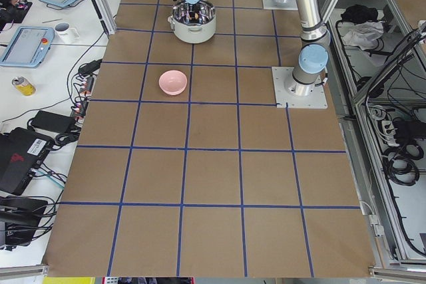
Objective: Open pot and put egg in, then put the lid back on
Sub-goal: 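Carry the egg over the open pot with the left gripper and lower it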
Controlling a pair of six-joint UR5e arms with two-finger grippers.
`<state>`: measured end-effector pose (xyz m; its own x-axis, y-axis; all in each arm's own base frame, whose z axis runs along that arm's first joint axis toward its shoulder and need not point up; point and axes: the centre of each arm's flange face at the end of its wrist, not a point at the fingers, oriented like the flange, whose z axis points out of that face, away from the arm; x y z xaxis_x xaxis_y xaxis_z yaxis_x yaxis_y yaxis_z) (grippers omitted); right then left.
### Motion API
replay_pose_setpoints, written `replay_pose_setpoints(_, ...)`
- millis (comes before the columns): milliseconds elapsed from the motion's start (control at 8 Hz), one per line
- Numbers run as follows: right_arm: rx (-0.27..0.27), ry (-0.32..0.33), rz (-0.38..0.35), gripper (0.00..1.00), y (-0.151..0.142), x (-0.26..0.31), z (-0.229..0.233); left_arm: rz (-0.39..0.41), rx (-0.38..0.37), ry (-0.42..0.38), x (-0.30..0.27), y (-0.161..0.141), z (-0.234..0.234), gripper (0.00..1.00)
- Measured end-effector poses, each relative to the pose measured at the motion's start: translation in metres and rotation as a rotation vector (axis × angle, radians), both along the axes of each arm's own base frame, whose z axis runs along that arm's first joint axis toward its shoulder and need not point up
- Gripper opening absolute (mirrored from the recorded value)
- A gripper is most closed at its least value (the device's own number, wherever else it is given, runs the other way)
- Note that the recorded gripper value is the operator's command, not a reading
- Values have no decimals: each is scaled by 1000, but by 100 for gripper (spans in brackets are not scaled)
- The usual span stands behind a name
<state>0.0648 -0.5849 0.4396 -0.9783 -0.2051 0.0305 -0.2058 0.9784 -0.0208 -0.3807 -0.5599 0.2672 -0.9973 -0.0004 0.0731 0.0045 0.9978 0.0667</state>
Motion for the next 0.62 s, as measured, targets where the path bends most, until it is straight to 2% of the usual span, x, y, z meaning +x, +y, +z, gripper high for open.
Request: replay_pose_setpoints(625,7,-1,7,0,1,0,-1,18,15,-13,-8,1,-21,0)
